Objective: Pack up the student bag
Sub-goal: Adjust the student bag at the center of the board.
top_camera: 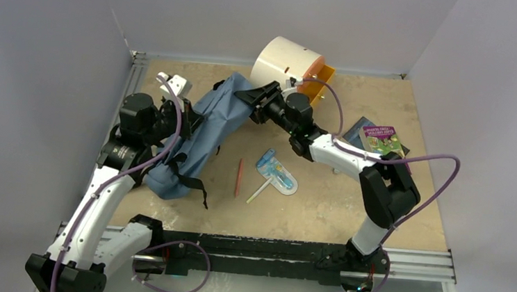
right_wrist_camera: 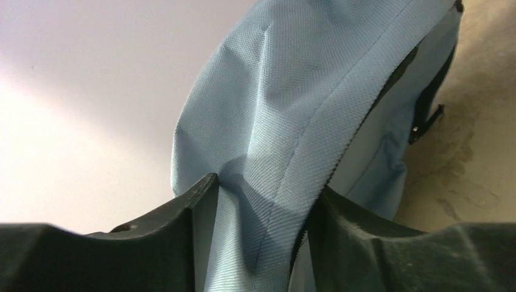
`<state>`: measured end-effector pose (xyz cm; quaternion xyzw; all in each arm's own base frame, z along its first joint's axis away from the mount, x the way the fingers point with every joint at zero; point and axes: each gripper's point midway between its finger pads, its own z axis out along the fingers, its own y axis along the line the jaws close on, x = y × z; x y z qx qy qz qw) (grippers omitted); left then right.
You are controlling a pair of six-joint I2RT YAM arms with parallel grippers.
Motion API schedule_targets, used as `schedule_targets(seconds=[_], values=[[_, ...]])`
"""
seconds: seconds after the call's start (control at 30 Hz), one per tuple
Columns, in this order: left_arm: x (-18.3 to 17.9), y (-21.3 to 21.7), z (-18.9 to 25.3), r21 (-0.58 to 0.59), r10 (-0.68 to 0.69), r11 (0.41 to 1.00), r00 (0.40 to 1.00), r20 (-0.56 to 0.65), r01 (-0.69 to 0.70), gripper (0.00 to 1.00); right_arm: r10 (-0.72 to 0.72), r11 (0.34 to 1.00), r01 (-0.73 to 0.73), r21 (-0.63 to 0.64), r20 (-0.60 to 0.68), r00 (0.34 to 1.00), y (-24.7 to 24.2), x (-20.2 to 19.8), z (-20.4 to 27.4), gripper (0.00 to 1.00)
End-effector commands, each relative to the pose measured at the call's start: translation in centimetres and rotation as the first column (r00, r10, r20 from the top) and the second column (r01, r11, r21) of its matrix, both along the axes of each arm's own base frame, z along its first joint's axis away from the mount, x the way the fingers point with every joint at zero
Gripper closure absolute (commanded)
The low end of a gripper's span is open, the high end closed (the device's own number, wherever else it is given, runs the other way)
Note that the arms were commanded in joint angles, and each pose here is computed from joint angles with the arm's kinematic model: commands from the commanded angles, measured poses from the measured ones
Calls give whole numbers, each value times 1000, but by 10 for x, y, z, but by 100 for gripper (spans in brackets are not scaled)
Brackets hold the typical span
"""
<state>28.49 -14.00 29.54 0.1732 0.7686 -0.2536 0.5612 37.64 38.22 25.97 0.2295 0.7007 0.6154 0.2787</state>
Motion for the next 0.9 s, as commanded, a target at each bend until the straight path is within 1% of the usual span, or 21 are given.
schedule_targets(seconds=[0.0,0.07,0.1,0.13,0.2,0.23,0.27,0.33,0.4,0.43,0.5,0.53,0.57,0.7,0.73,0.8,0.87], values=[[1,1,42,-51,22,999,990,142,-15,100,63,992,-81,94,177,982,14,-6,61,54],[4,10,47,-63,87,995,987,134,-79,100,73,992,-94,80,232,970,20,-1,69,72],[6,16,50,-67,127,991,984,126,-119,97,79,993,-100,68,270,960,25,2,78,78],[8,22,53,-73,169,984,979,117,-161,89,84,993,-104,49,307,948,29,7,85,86],[9,38,62,-93,278,958,956,93,-270,69,88,995,-99,9,381,920,39,19,101,97],[9,48,67,-108,337,939,939,76,-328,61,85,996,-91,-4,409,909,43,26,108,100],[6,56,76,-124,388,917,919,69,-378,55,78,997,-80,-15,450,889,46,32,119,100],[-2,68,87,-152,449,887,892,63,-436,47,50,999,-34,-41,527,849,52,47,138,100],[-12,78,98,-178,494,861,866,72,-476,41,11,997,38,-69,605,796,55,65,159,100],[-17,82,104,-188,508,853,858,81,-487,39,-3,995,70,-77,650,760,55,72,174,100],[-24,87,111,-198,523,844,847,94,-499,37,0,991,99,-95,720,694,60,79,193,100],[-27,90,115,-200,531,839,841,100,-506,37,-11,987,131,-95,766,643,59,82,209,100],[-29,91,115,-195,537,836,838,98,-513,37,-22,984,156,-91,796,605,57,84,220,100],[-32,101,114,-178,575,812,813,86,-556,36,-54,964,257,-67,899,434,44,79,260,100],[-32,102,114,-175,584,806,808,83,-565,36,-51,957,281,-71,914,402,41,78,267,100],[-30,105,112,-166,598,796,799,70,-582,36,-9,950,298,-96,942,334,41,71,272,100],[-27,105,108,-150,603,793,796,52,-591,35,60,941,305,-148,958,280,44,66,268,100]])
